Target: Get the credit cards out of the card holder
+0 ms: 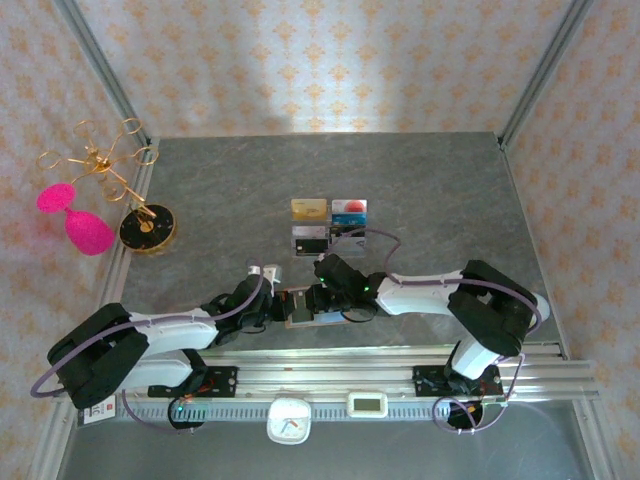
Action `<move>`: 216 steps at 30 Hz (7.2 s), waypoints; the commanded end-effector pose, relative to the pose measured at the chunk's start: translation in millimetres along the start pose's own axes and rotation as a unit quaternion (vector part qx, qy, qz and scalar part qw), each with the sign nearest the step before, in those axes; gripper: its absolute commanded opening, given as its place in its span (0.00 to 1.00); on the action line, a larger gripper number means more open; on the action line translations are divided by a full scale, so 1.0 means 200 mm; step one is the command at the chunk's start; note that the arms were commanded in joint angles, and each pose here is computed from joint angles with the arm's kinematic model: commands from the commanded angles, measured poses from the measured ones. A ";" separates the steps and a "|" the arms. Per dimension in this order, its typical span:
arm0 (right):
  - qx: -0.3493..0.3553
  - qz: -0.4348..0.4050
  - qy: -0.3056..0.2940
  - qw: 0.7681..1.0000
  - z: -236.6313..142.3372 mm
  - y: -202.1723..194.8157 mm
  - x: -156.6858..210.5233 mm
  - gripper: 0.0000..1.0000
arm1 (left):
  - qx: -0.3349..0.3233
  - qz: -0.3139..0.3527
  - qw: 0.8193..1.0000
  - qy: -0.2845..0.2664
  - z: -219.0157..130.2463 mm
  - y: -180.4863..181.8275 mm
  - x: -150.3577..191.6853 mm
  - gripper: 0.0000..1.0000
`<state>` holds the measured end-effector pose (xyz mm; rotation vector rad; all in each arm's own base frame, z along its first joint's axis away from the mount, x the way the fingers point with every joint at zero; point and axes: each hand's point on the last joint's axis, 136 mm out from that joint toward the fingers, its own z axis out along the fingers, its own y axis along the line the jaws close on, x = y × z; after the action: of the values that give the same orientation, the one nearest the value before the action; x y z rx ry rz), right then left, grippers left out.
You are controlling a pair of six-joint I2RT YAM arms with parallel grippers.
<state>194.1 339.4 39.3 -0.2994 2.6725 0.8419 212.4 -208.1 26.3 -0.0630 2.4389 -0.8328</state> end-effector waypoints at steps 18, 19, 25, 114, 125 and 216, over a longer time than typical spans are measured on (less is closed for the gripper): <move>0.009 0.030 -0.002 0.999 0.03 -0.09 0.04 0.00 | -0.016 0.008 0.999 0.029 0.02 0.07 0.11 0.00; 0.017 0.033 -0.008 0.999 0.02 -0.11 0.04 0.00 | -0.016 0.007 0.999 0.026 0.01 0.08 0.11 0.00; 0.047 0.048 -0.021 0.998 -0.05 -0.20 0.07 0.00 | -0.014 0.008 1.000 0.012 -0.01 0.07 0.08 0.00; -0.068 -0.393 -0.207 0.893 -0.81 0.49 -0.72 0.00 | -0.015 0.014 0.964 -0.264 -0.68 -0.20 -0.64 0.99; -0.051 -0.519 -0.088 0.849 -0.68 0.37 -0.88 0.00 | -0.031 0.021 0.945 -0.325 -0.79 -0.16 -0.71 0.99; -0.020 -0.242 -0.066 0.968 -0.17 0.28 -0.46 0.36 | -0.003 -0.060 0.944 -0.323 -0.63 0.06 -0.52 0.98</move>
<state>250.9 382.2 130.1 -1.1260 2.2146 0.7421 242.7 -107.3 170.6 -0.3975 1.7657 -0.6924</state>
